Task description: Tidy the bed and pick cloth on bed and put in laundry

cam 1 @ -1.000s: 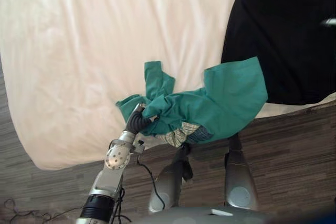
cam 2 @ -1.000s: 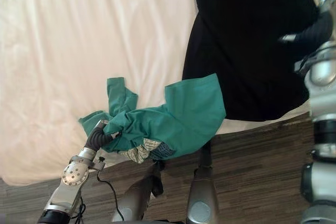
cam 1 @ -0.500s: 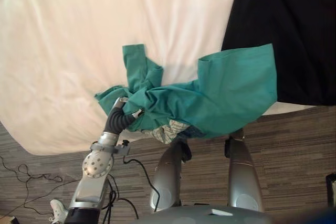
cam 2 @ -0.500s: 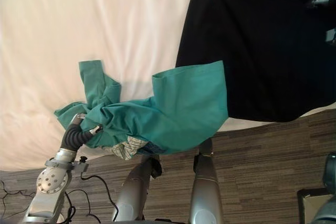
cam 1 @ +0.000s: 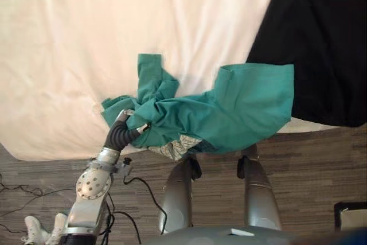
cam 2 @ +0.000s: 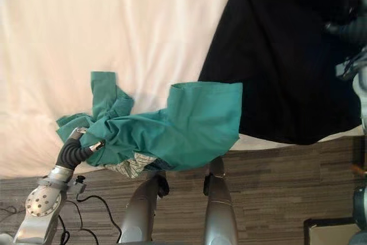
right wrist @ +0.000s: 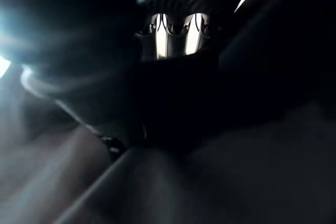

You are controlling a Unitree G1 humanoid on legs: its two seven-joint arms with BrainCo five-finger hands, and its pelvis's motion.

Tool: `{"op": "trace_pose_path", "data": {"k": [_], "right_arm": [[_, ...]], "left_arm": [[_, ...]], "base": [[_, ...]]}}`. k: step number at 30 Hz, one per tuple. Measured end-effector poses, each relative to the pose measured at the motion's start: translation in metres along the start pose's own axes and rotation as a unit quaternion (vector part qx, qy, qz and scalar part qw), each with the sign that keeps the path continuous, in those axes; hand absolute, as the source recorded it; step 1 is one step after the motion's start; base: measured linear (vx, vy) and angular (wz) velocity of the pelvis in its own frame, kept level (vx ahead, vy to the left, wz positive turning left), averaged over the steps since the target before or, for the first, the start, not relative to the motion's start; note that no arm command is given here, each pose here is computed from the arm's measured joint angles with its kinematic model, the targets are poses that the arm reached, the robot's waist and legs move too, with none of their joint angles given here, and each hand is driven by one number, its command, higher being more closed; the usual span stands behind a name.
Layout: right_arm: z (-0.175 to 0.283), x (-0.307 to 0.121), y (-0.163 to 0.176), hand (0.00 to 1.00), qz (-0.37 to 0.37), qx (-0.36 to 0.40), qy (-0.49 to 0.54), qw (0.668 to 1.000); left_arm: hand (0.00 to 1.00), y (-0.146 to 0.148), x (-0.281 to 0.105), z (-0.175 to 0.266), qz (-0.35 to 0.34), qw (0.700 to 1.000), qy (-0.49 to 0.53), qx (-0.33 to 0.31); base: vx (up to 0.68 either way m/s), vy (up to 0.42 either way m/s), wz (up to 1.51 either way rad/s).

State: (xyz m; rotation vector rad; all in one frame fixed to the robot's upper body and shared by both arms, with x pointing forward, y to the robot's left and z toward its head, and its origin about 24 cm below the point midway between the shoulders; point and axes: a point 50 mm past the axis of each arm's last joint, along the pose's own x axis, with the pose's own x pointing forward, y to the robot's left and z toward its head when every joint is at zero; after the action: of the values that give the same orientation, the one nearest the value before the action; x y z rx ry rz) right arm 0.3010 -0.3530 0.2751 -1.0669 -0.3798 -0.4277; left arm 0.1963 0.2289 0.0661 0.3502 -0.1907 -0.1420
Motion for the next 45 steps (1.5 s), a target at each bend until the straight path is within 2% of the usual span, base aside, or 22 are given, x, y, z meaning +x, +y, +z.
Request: {"op": "trace_pose_path", "data": {"k": [6,9,12,14,19,21,26,31,35,40,45], "right_arm": [[-0.021,-0.040,0.065,1.00,0.062,0.084,0.049,0.993],[-0.025,-0.070,0.103,1.00,0.092,0.150,0.081,0.981],[-0.027,-0.102,0.134,1.00,0.087,0.249,0.129,0.956],[-0.031,-0.127,0.156,1.00,0.074,0.329,0.182,0.924],[-0.038,-0.167,0.179,1.00,0.029,0.431,0.268,0.861],[-0.036,-0.190,0.194,1.00,0.029,0.460,0.304,0.834],[-0.028,-0.234,0.226,1.00,0.051,0.490,0.375,0.785],[-0.024,-0.277,0.259,1.00,0.093,0.498,0.454,0.733],[-0.026,-0.317,0.276,1.00,0.136,0.476,0.519,0.697],[-0.031,-0.363,0.286,1.00,0.193,0.428,0.591,0.656],[-0.032,-0.387,0.288,1.00,0.239,0.384,0.625,0.636]], "left_arm": [[1.00,-0.001,-0.009,-0.027,0.000,0.996,0.085,-0.020],[1.00,-0.002,-0.015,-0.042,0.002,0.991,0.128,-0.029],[1.00,-0.003,-0.020,-0.054,0.005,0.986,0.163,-0.037],[1.00,-0.006,-0.026,-0.065,0.011,0.980,0.194,-0.050],[1.00,-0.025,-0.036,-0.085,0.028,0.964,0.246,-0.095],[1.00,-0.047,-0.041,-0.108,0.030,0.945,0.301,-0.122],[1.00,-0.078,-0.063,-0.137,0.056,0.905,0.393,-0.152],[1.00,-0.095,-0.083,-0.153,0.083,0.867,0.457,-0.183],[1.00,-0.108,-0.095,-0.162,0.094,0.837,0.497,-0.209],[1.00,-0.121,-0.119,-0.171,0.089,0.798,0.557,-0.211],[1.00,-0.126,-0.131,-0.174,0.077,0.781,0.586,-0.202]], "base": [[-0.01,-0.017,0.13],[0.03,0.012,0.05],[0.06,0.023,0.09],[0.07,0.017,0.06],[0.05,0.005,0.00],[0.06,0.001,-0.03],[0.07,0.001,-0.05],[0.04,-0.001,-0.04],[0.03,-0.003,-0.01],[0.06,0.000,0.07],[0.06,0.013,0.12]]}}
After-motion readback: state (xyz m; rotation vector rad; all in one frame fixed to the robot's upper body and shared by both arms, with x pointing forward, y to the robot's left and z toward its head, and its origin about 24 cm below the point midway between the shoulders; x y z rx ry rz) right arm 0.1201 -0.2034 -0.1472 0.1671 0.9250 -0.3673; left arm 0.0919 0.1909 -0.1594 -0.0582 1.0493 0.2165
